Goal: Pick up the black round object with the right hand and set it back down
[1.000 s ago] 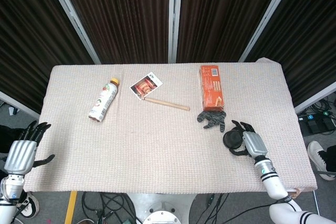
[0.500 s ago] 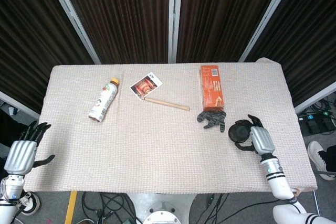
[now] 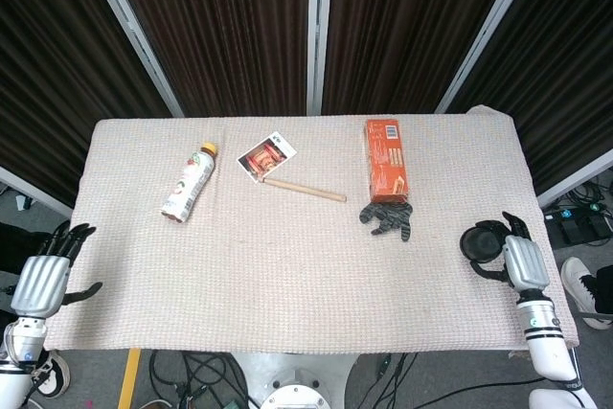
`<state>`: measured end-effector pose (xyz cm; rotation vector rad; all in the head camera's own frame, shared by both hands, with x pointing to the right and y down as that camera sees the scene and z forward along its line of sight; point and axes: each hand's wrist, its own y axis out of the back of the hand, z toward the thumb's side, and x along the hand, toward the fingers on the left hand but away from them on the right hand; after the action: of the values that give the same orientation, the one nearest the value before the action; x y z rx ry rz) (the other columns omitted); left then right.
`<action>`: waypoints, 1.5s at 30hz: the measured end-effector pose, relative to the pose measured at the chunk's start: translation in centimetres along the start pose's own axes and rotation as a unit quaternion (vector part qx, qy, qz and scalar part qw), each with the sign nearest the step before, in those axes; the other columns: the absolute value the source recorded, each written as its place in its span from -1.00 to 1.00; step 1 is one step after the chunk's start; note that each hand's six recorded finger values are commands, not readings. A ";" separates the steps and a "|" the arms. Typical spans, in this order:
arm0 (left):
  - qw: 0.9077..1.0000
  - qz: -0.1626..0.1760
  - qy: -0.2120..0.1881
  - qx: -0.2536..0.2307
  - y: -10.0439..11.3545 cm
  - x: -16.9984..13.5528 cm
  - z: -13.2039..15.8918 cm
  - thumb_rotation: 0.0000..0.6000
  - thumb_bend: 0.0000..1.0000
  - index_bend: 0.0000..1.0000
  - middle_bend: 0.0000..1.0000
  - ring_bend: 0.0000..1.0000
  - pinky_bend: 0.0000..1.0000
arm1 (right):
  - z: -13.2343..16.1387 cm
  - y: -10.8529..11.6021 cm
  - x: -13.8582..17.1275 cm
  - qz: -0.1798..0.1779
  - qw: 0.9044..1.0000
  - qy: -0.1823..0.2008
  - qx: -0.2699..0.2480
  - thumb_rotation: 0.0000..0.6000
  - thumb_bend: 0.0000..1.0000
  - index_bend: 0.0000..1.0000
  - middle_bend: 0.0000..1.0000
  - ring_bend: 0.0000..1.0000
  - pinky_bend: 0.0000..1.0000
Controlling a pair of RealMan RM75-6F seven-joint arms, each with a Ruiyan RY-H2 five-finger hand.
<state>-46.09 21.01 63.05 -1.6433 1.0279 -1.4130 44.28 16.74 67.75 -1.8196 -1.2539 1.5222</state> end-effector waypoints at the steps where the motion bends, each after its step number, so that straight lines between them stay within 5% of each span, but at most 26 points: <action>1: 1.000 0.000 0.001 -0.001 0.0 0.0 0.0 1.00 -0.75 -0.71 -0.76 -1.00 -0.64 | 0.2 -0.3 0.0 0.004 1.000 0.003 0.008 1.00 -0.62 -0.34 -0.18 -0.98 -1.00; 7: 1.000 0.001 0.000 0.002 0.3 0.0 -0.1 1.00 -0.75 -0.71 -0.76 -1.00 -0.64 | 7.4 -3.9 -1.9 0.056 0.995 0.088 -0.008 1.00 -0.61 -0.34 -0.18 -0.97 -1.00; 11: 1.000 0.005 -0.004 0.003 0.6 0.2 0.3 1.00 -0.75 -0.71 -0.76 -1.00 -0.64 | 16.8 -6.0 -3.0 0.097 0.977 0.189 -0.025 1.00 -0.61 -0.34 -0.17 -0.95 -1.00; 14: 1.000 0.006 -0.004 0.004 0.7 0.3 0.4 1.00 -0.75 -0.71 -0.76 -1.00 -0.64 | 19.8 -5.7 -3.2 0.087 0.971 0.221 -0.007 1.00 -0.61 -0.34 -0.16 -0.95 -1.00; 16: 1.000 0.002 -0.002 0.003 0.5 0.3 0.3 1.00 -0.75 -0.71 -0.76 -1.00 -0.64 | 18.9 -4.9 -3.5 0.070 0.976 0.208 0.010 1.00 -0.61 -0.33 -0.16 -0.95 -1.00; 20: 1.000 -0.003 -0.001 0.002 0.2 0.4 0.1 1.00 -0.75 -0.71 -0.76 -1.00 -0.64 | 11.4 -1.6 -4.1 0.020 0.993 0.110 0.045 1.00 -0.61 -0.33 -0.16 -0.95 -1.00; 24: 1.000 0.000 -0.006 -0.001 0.1 0.6 0.6 1.00 -0.75 -0.71 -0.76 -1.00 -0.64 | 4.6 1.9 -3.6 -0.013 0.998 0.025 0.063 1.00 -0.61 -0.33 -0.16 -0.95 -1.00; 27: 1.000 -0.003 -0.011 0.001 -0.1 0.5 0.9 1.00 -0.75 -0.71 -0.76 -1.00 -0.64 | 6.1 1.7 -3.6 -0.006 0.997 0.047 0.057 1.00 -0.61 -0.33 -0.16 -0.95 -1.00; 30: 1.000 -0.005 -0.011 0.005 0.0 0.4 1.0 1.00 -0.75 -0.71 -0.76 -1.00 -0.64 | 11.8 -1.0 -4.1 0.033 0.992 0.115 0.034 1.00 -0.61 -0.33 -0.16 -0.95 -1.00; 35: 1.000 -0.003 -0.004 0.009 0.4 0.0 0.7 1.00 -0.75 -0.71 -0.76 -1.00 -0.64 | 23.6 -5.6 -3.3 0.094 0.965 0.244 0.010 1.00 -0.61 -0.33 -0.16 -0.95 -1.00; 37: 1.000 -0.004 -0.002 0.009 0.4 -0.1 0.6 1.00 -0.75 -0.71 -0.76 -1.00 -0.64 | 25.2 -5.9 -2.9 0.092 0.961 0.259 0.013 1.00 -0.61 -0.33 -0.16 -0.95 -1.00; 40: 1.000 -0.010 -0.002 0.007 0.1 0.0 0.4 1.00 -0.75 -0.71 -0.76 -1.00 -0.64 | 23.4 -4.2 -3.3 0.062 0.970 0.233 0.018 1.00 -0.61 -0.33 -0.16 -0.95 -1.00; 45: 1.000 -0.010 -0.010 0.001 -0.4 0.7 0.9 1.00 -0.75 -0.71 -0.76 -1.00 -0.64 | 14.2 0.9 -3.7 0.006 0.992 0.119 0.036 1.00 -0.61 -0.33 -0.16 -0.95 -1.00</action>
<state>-45.15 20.58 63.57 -1.6671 1.0009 -1.4087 31.42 10.24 64.90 -1.8995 -1.0639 1.2939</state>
